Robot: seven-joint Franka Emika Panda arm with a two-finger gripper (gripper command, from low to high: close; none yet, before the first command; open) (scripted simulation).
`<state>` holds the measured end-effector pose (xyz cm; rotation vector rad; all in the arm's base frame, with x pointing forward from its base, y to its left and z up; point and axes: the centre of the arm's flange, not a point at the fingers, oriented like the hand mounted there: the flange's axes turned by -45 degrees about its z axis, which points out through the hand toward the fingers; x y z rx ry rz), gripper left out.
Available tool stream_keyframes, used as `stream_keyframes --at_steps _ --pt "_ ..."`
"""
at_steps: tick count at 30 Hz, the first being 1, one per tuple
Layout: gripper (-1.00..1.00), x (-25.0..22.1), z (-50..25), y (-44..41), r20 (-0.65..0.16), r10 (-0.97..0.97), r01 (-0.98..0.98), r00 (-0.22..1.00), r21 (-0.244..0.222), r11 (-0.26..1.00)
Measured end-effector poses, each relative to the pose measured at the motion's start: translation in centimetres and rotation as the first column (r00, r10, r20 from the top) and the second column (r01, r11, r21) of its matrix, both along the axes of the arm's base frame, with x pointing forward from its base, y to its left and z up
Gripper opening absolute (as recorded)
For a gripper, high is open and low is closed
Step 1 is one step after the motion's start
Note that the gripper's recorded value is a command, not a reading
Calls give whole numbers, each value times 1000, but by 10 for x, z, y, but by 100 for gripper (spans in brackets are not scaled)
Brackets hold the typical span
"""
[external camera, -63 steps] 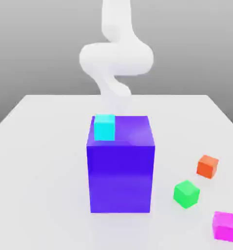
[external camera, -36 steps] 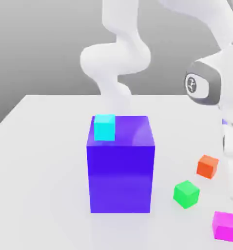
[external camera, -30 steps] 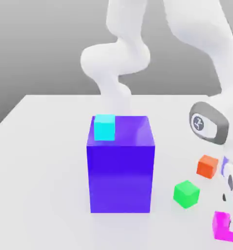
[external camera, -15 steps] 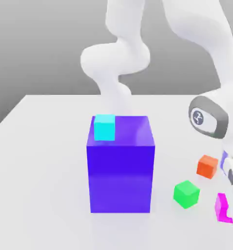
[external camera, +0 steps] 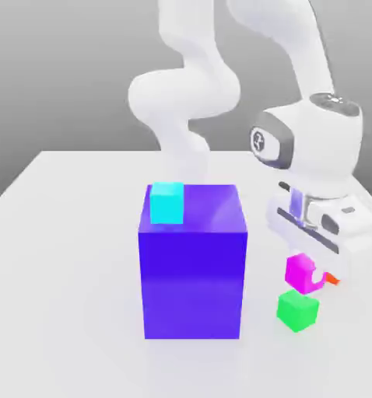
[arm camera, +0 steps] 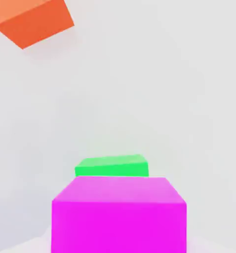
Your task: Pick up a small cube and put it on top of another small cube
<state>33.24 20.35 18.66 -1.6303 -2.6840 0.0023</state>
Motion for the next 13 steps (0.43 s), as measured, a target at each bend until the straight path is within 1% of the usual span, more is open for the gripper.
stream_keyframes --at_steps 1,8,13 --pt "100 -1 -6 0 0 1 -1 1000 0 1000" --pt "100 -1 -5 0 1 1 -1 1000 1 1000" --pt "100 0 40 2 2 5 -5 1000 1 1000"
